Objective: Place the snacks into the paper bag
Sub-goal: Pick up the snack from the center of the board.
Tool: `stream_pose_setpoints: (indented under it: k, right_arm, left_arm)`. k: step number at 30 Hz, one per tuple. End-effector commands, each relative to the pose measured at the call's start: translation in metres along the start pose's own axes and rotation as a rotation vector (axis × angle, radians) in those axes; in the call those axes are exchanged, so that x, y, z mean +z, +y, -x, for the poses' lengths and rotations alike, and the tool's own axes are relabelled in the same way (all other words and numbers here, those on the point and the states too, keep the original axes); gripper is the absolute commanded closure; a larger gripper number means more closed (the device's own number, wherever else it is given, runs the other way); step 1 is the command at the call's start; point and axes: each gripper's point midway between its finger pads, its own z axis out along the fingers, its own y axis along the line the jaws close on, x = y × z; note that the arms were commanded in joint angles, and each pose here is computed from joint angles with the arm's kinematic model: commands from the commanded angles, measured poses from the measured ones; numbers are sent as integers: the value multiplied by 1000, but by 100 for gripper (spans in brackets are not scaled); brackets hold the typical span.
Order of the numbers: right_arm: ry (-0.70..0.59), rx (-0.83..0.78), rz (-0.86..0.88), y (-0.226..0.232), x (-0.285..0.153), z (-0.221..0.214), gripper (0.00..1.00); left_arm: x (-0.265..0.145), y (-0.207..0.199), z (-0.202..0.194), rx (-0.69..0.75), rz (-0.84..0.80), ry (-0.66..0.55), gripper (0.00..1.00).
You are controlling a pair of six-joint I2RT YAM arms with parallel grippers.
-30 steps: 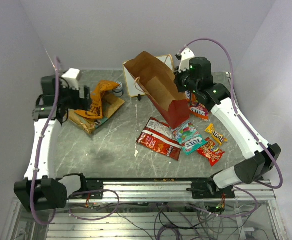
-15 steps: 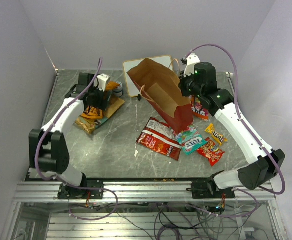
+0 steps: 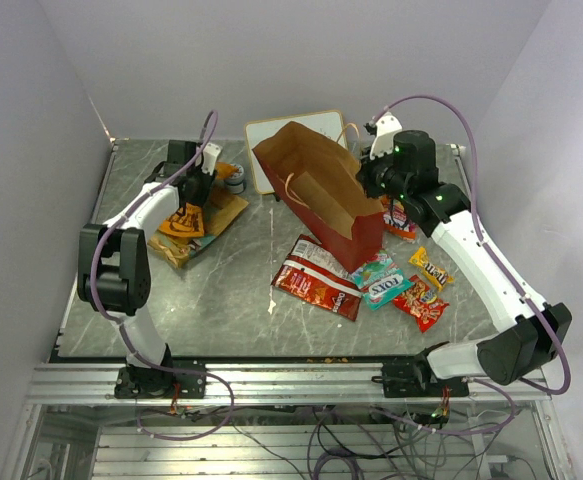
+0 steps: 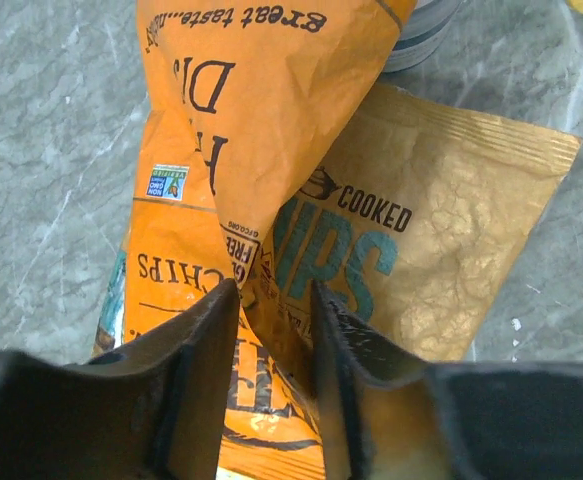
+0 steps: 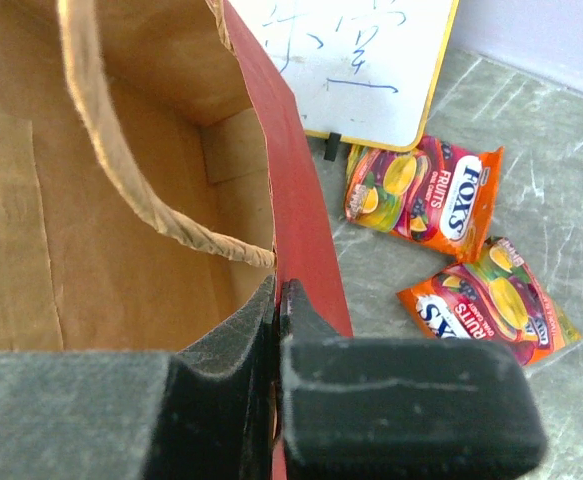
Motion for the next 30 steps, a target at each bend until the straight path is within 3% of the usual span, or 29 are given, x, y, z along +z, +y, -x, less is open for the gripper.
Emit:
stream_pose_setpoints:
  k: [1, 8, 20, 30]
  right_arm:
    - [-72, -12, 34, 3, -11, 14, 100]
    - [-86, -40, 69, 6, -17, 20, 100]
    - [-68, -164, 102, 6, -25, 16, 100]
    - [-53, -280, 175, 14, -36, 16, 100]
  left_arm:
    - [5, 3, 20, 33, 2, -45, 60]
    - [-27, 21, 37, 88, 74, -75, 93]
    - [-148, 56, 96, 232, 205, -251, 93]
    - [-273, 29, 160, 304, 59, -568, 93]
